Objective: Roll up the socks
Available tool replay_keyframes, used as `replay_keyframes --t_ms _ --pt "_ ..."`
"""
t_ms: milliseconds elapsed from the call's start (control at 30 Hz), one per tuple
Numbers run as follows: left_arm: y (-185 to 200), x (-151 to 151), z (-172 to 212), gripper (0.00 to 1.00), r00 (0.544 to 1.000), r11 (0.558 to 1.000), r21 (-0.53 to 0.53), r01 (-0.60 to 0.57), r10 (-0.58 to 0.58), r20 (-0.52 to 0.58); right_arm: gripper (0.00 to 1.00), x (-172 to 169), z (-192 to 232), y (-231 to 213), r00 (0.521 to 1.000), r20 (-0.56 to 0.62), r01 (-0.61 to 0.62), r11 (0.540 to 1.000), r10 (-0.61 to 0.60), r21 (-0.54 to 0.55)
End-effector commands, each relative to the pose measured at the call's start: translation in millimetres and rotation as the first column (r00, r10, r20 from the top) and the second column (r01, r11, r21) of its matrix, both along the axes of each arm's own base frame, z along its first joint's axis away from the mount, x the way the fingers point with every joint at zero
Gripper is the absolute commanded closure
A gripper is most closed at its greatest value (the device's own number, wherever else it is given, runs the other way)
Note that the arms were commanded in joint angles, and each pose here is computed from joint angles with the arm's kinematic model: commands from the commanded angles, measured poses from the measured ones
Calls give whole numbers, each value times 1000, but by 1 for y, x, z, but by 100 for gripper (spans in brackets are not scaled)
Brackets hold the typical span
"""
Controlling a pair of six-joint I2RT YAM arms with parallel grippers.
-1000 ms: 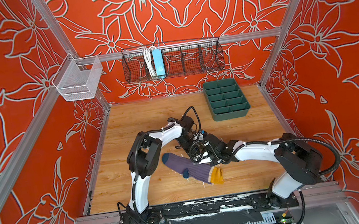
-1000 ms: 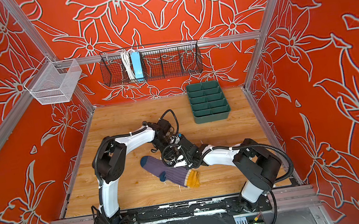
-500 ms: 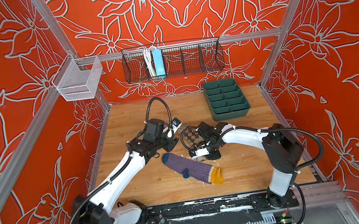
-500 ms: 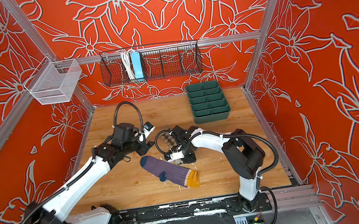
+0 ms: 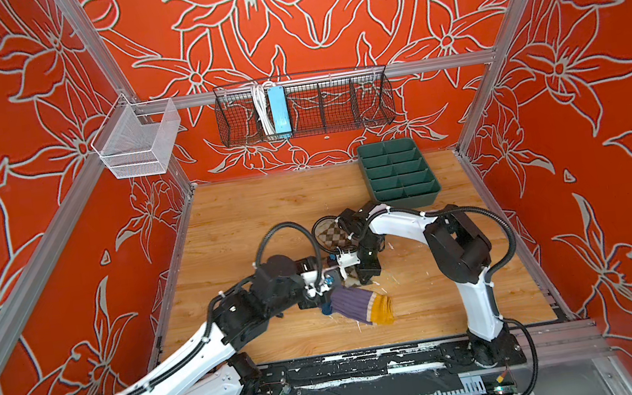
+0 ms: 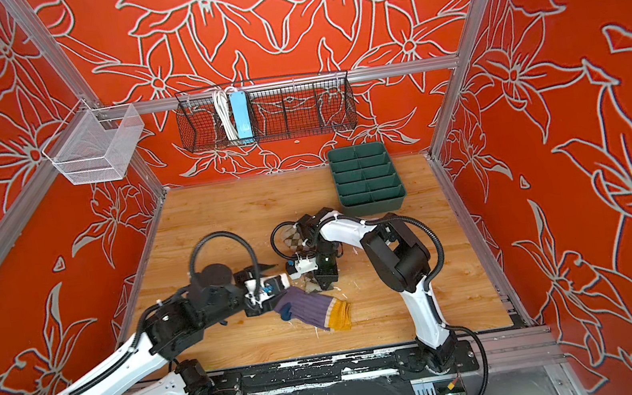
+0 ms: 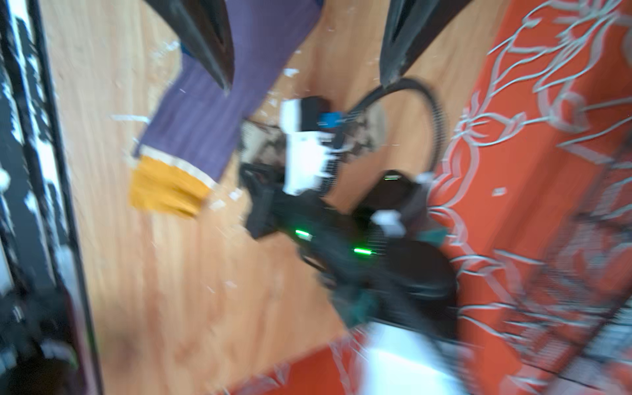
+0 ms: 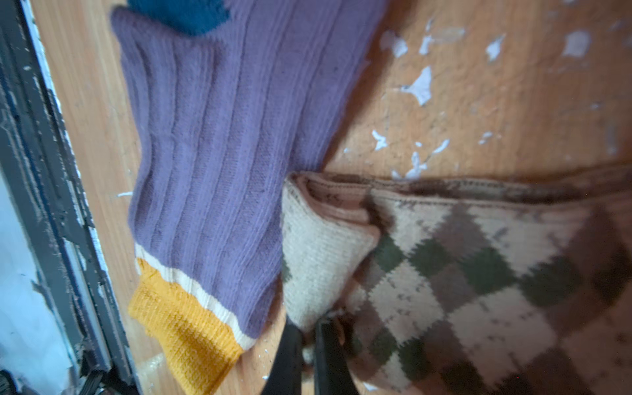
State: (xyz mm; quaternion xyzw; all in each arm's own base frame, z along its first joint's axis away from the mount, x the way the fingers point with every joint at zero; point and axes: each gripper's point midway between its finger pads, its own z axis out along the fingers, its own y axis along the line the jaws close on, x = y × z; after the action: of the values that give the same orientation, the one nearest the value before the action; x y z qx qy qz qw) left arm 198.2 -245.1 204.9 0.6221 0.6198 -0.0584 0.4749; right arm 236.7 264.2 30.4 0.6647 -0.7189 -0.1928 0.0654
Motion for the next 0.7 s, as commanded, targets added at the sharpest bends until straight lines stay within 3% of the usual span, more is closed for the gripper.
replay_keyframes --t_ms 0,233,667 --pt "-15 4 -47 34 1000 989 146 26 -28 6 100 -11 -5 2 995 -101 20 1000 -20 1" --pt "-43 26 -104 37 998 976 215 -28 39 -46 100 -10 -9 1 991 -126 35 999 -34 7" --pt "-58 71 -159 47 990 912 391 -122 140 -19 100 -10 -8 0 986 -152 75 997 -71 23"
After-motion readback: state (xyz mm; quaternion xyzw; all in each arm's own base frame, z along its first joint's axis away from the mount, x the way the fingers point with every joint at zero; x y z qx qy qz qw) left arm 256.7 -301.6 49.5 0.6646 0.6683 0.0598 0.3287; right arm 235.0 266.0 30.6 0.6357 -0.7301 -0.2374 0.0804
